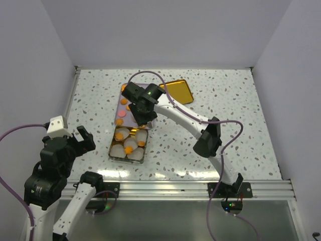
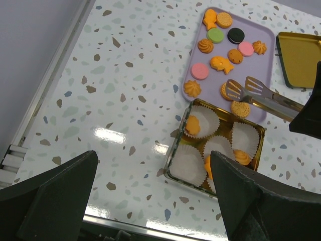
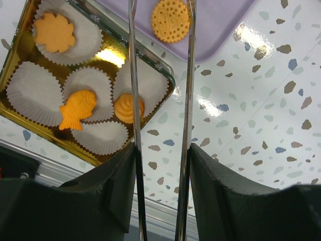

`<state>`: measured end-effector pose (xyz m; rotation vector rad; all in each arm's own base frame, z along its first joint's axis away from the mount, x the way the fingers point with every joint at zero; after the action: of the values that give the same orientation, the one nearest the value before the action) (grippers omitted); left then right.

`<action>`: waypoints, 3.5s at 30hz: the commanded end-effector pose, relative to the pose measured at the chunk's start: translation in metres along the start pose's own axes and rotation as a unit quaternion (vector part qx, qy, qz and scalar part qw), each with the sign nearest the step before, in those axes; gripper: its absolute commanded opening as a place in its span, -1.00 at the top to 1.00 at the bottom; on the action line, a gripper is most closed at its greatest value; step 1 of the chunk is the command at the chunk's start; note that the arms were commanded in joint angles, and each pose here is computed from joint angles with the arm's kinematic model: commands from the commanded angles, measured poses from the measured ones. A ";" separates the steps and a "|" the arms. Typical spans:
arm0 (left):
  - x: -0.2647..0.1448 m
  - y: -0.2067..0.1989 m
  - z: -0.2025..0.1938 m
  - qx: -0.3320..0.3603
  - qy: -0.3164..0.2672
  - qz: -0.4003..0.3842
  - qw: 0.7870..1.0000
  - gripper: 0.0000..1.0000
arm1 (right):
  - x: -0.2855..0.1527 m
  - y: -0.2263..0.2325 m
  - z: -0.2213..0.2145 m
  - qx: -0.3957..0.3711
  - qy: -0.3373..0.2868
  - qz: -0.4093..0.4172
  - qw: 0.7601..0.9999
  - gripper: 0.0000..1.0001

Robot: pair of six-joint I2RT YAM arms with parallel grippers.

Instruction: Pack the cookies

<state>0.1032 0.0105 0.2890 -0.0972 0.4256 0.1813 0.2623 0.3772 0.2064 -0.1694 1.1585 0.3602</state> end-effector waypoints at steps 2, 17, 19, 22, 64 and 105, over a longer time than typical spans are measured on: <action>-0.001 -0.001 0.008 -0.001 -0.023 -0.008 1.000 -1.00 | -0.015 -0.013 -0.014 -0.009 0.037 -0.022 0.999 0.06; 0.000 -0.002 0.008 0.001 -0.022 -0.010 1.000 -1.00 | 0.007 -0.012 -0.021 -0.019 0.062 -0.051 0.997 0.04; 0.000 -0.003 0.007 0.002 -0.020 -0.011 1.000 -1.00 | 0.010 -0.013 -0.022 -0.020 0.064 -0.052 0.996 0.04; 0.001 -0.003 0.008 0.002 -0.020 -0.012 1.000 -1.00 | 0.014 -0.011 -0.022 -0.019 0.067 -0.052 0.996 0.04; 0.000 -0.004 0.007 0.004 -0.021 -0.017 1.000 -1.00 | -0.099 0.065 -0.065 -0.061 -0.015 0.109 0.992 0.32; -0.004 -0.006 0.007 0.009 -0.028 -0.032 0.999 -1.00 | -0.095 0.099 -0.087 -0.070 -0.028 0.092 0.993 0.01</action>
<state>0.0991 0.0077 0.2901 -0.0929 0.4108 0.1432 0.1080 0.4325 0.2392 -0.2104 1.1545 0.6310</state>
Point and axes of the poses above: each gripper's point midway between its finger pads, its own x axis out along the fingers, its own y axis along the line the jaws close on, z = x × y, the point moved 4 cm from there along -x, back along the fingers, and after that the axes turned 8 degrees about x, right-handed, at the moved point
